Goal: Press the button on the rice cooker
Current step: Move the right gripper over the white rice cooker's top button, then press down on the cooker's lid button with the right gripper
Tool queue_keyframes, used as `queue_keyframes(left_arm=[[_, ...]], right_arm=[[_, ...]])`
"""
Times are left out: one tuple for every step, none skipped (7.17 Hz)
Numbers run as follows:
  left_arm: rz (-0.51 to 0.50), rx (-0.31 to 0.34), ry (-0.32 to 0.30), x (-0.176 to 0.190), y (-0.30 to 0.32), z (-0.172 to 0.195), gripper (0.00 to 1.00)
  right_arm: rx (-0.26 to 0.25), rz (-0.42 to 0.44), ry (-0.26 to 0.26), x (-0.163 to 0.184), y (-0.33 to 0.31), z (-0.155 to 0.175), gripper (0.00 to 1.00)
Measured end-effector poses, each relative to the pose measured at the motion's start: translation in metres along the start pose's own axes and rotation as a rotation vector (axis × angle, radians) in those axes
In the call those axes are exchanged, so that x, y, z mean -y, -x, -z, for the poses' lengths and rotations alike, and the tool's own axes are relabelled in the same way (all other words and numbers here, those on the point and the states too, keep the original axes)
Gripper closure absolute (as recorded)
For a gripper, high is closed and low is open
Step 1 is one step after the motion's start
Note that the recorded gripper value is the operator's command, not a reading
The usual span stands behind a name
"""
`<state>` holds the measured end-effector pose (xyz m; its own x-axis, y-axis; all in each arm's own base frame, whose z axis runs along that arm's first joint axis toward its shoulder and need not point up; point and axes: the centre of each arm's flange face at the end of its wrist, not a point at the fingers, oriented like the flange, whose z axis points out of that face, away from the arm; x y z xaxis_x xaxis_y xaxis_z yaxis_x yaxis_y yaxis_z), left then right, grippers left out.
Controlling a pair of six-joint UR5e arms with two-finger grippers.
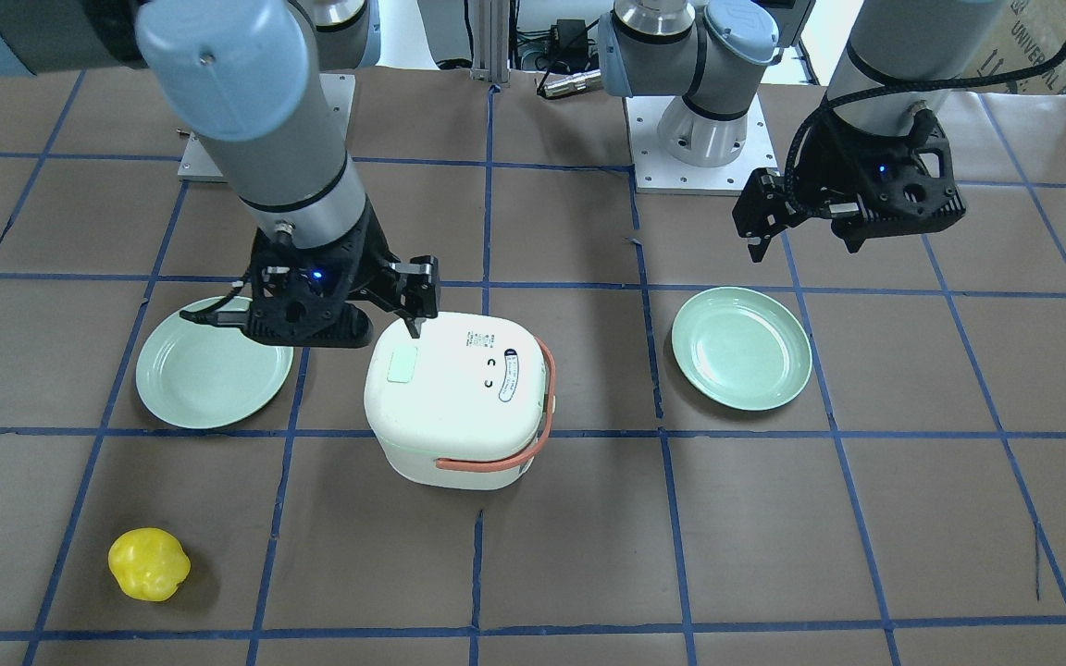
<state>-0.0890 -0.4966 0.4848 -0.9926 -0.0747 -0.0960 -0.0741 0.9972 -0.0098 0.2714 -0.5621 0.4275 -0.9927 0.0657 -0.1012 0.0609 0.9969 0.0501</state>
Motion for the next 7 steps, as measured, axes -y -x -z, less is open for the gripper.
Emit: queue_keyframes(left_arm=[[0.0,0.0,0.001,0.0,0.0,0.0,0.0],[0.0,0.0,0.001,0.0,0.0,0.0,0.0],[0.0,0.0,0.001,0.0,0.0,0.0,0.0],[0.0,0.0,0.001,0.0,0.0,0.0,0.0],[0.0,-0.001,0.0,0.0,0.0,0.0,0.0],[0.0,-0.001,0.0,0.0,0.0,0.0,0.0],[0.0,-0.001,0.001,0.0,0.0,0.0,0.0]], right_arm=[[-0.007,0.0,0.024,0.002,0.005,-0.02,0.89],[-0.014,-0.004,0.049,0.002,0.002,-0.036,0.9],[-0.018,-0.011,0.063,0.002,-0.003,-0.046,0.9],[-0.017,-0.012,0.063,0.002,-0.005,-0.051,0.9],[-0.016,-0.012,0.06,0.003,-0.005,-0.053,0.9],[-0.015,-0.011,0.054,0.004,-0.005,-0.054,0.9],[-0.014,-0.01,0.051,0.005,-0.005,-0.054,0.9]])
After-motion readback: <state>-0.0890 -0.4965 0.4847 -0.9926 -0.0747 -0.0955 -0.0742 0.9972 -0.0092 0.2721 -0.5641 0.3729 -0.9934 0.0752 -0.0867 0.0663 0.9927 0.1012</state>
